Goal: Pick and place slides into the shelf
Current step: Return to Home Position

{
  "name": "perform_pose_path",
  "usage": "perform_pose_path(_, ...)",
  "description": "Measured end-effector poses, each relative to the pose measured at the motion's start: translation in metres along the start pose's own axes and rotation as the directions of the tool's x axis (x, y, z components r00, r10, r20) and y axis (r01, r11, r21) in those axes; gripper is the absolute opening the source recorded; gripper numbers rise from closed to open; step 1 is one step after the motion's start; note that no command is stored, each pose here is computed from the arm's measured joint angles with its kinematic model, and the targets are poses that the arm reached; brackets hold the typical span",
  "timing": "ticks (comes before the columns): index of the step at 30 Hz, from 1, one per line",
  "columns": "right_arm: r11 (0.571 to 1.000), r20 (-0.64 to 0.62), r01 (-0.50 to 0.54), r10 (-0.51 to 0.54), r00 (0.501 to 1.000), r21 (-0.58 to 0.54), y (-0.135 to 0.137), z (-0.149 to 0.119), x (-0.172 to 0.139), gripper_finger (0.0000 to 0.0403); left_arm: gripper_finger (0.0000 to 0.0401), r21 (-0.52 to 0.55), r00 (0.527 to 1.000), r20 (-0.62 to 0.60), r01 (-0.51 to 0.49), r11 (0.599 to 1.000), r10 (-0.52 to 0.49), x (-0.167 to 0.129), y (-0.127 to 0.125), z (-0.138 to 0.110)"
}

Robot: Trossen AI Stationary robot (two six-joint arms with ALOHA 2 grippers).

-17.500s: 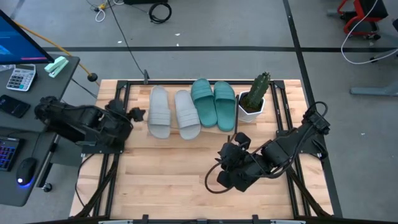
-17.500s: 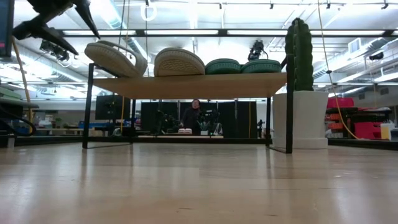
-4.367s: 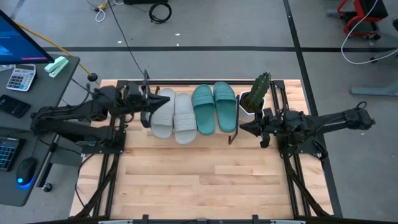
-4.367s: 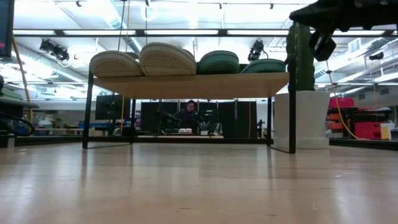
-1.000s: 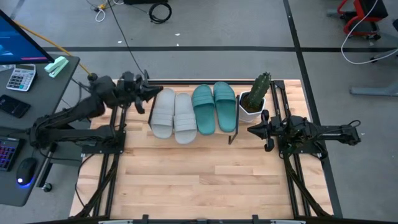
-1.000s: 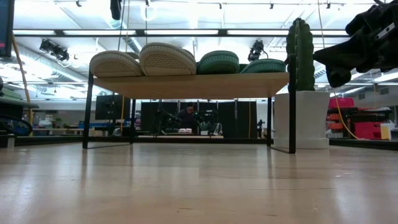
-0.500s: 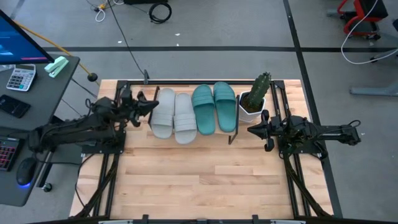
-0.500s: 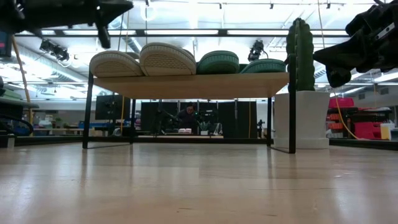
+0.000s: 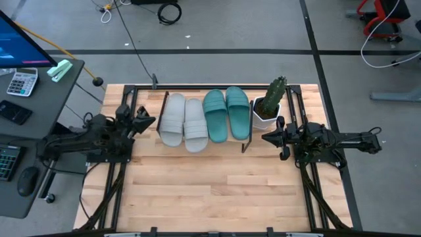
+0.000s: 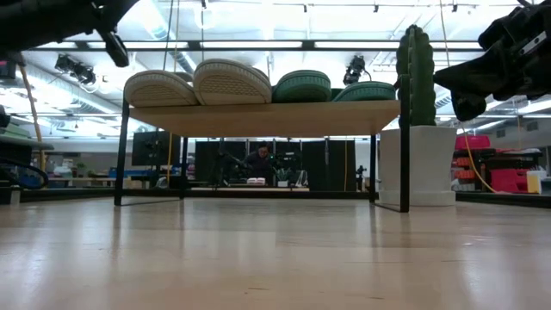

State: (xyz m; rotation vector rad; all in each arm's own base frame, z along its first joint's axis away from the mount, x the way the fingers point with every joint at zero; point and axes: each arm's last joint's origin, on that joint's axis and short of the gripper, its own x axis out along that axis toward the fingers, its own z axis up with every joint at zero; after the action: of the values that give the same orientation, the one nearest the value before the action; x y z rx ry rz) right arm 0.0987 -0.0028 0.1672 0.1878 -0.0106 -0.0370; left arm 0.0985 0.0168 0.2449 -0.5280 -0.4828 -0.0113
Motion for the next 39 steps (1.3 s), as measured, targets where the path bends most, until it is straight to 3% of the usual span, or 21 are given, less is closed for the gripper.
perform_pose_path(6, 1.000, 0.000, 0.000, 0.000, 1.000, 0.000, 0.000, 0.000, 0.000, 0.0038, 0.0000, 0.029, 1.000, 0.004, -0.005, 1.000, 0.005, -0.006, -0.005, -0.007)
perform_pose_path(16, 1.000, 0.000, 0.000, 0.000, 1.000, 0.000, 0.000, 0.000, 0.000, 0.0037, 0.0000, 0.106, 0.989, -0.125, -0.061, 0.992, 0.074, -0.007, -0.002, -0.021)
perform_pose_path(28, 1.000, 0.000, 0.000, 0.000, 1.000, 0.000, 0.000, 0.000, 0.000, 0.0038, 0.0000, 0.186, 0.998, -0.056, -0.024, 0.982, 0.035, -0.015, -0.007, -0.012)
perform_pose_path(39, 1.000, 0.000, 0.000, 0.000, 1.000, 0.000, 0.000, 0.000, 0.000, 0.0039, 0.0000, 0.195, 0.996, -0.081, -0.032, 0.980, 0.048, -0.024, -0.005, -0.012)
